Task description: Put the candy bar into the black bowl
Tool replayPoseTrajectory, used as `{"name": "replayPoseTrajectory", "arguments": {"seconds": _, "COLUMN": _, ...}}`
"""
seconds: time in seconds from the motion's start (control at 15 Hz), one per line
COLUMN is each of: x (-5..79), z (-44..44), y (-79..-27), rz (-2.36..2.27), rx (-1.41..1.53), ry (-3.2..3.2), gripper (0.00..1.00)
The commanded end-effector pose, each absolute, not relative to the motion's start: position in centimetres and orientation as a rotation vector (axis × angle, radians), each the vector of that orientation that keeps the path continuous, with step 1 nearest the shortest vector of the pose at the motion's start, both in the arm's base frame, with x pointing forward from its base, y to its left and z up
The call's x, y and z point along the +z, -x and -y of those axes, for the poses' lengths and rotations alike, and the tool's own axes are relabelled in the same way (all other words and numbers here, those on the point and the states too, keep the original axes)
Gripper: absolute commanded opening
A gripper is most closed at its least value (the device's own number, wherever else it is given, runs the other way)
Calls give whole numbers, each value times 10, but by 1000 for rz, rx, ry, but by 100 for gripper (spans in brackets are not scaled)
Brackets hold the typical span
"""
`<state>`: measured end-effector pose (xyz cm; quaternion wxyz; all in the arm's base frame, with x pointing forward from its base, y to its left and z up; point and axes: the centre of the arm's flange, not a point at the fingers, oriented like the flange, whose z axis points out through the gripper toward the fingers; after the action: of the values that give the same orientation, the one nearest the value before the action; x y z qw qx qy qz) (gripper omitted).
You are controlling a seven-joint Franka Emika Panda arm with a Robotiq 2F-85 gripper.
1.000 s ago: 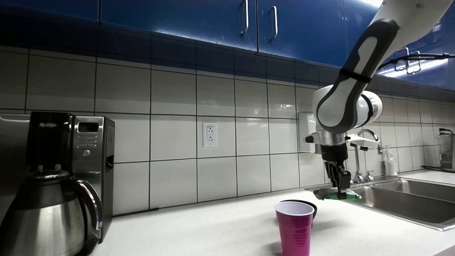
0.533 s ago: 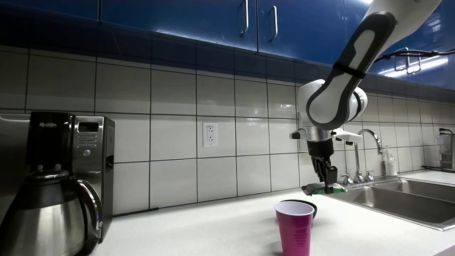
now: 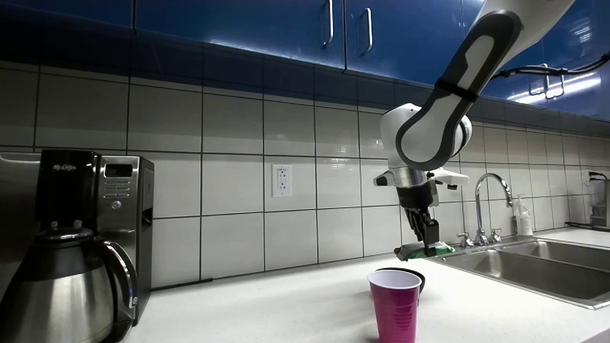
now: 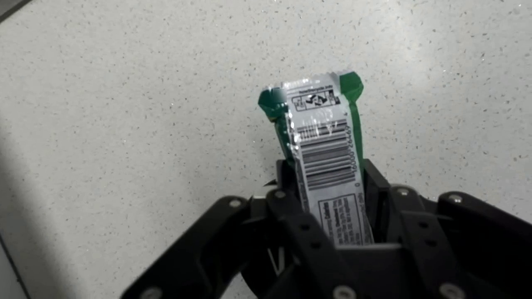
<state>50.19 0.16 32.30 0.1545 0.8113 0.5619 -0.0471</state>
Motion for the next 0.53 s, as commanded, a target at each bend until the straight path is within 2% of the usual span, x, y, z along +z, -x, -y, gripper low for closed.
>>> {"name": "replayPoseTrajectory", "arguments": {"seconds": 0.0, "x": 315, "z": -16, "y": -515, "rz": -1597, "rx": -199, "ry": -2315, "gripper": 17}}
{"name": "replayPoseTrajectory", "arguments": {"seconds": 0.47, "x": 284, "z": -25, "y": -529, "rz": -1626, "rx": -240, "ry": -2346, "gripper": 17}}
